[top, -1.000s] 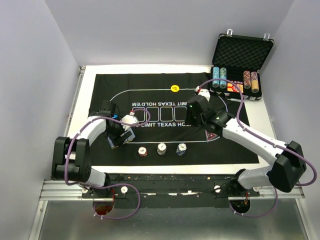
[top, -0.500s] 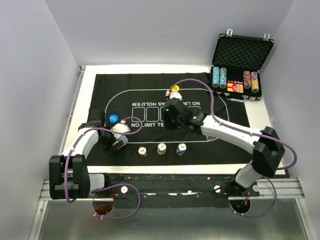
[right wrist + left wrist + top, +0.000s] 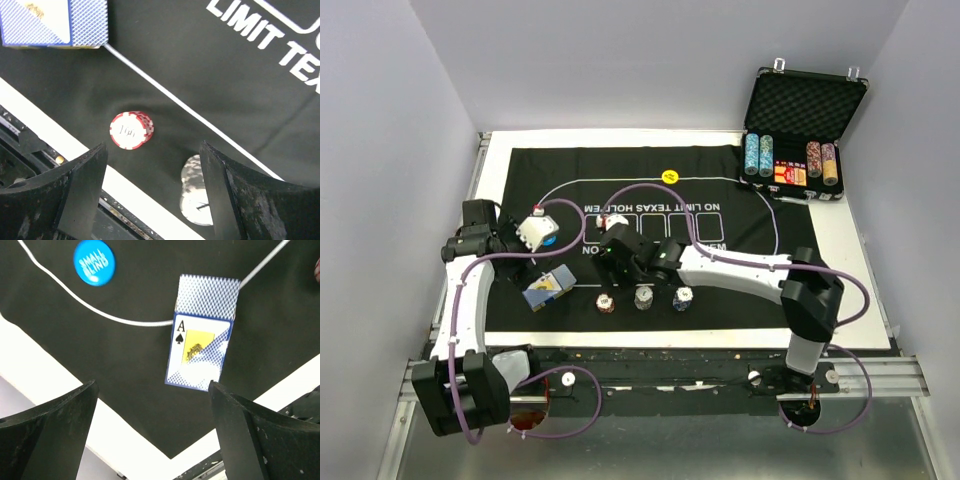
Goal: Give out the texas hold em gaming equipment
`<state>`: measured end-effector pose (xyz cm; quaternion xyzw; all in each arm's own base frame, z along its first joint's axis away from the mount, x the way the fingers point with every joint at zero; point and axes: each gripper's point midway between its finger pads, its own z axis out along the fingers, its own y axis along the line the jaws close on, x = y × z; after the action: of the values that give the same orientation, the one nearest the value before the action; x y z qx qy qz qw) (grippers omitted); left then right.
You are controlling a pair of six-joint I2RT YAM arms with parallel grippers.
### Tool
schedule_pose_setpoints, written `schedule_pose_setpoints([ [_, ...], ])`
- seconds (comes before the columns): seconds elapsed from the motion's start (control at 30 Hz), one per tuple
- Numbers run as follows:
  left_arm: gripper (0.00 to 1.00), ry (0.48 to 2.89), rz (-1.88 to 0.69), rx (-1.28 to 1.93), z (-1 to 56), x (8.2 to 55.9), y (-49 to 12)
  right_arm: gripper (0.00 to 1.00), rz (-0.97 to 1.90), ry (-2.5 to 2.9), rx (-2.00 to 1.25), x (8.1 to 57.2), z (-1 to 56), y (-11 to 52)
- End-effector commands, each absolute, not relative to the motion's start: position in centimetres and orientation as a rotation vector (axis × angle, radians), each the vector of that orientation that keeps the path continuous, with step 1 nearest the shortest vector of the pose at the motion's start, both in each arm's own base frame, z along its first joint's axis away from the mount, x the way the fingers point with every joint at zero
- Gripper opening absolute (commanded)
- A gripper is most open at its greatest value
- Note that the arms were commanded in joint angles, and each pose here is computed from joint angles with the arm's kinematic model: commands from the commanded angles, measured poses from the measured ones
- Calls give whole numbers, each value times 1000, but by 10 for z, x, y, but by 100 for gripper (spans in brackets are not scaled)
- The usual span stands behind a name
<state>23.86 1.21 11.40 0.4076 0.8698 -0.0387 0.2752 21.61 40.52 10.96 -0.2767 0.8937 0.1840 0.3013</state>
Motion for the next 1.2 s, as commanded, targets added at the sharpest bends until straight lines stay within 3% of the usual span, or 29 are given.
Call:
schedule_pose_setpoints([
  [0.0,99,2227,-262,967,160,241,-17,83,527,2405,-872,191,93,427],
  [0.37,99,2168,-395,792,208,247,-38,85,432,2474,-936,185,46,432],
  [0.73,99,2172,-422,693,206,258,-39,82,416,2470,-959,184,32,447],
  [1.17,99,2181,-349,678,197,262,-29,60,374,2471,-954,188,28,444],
])
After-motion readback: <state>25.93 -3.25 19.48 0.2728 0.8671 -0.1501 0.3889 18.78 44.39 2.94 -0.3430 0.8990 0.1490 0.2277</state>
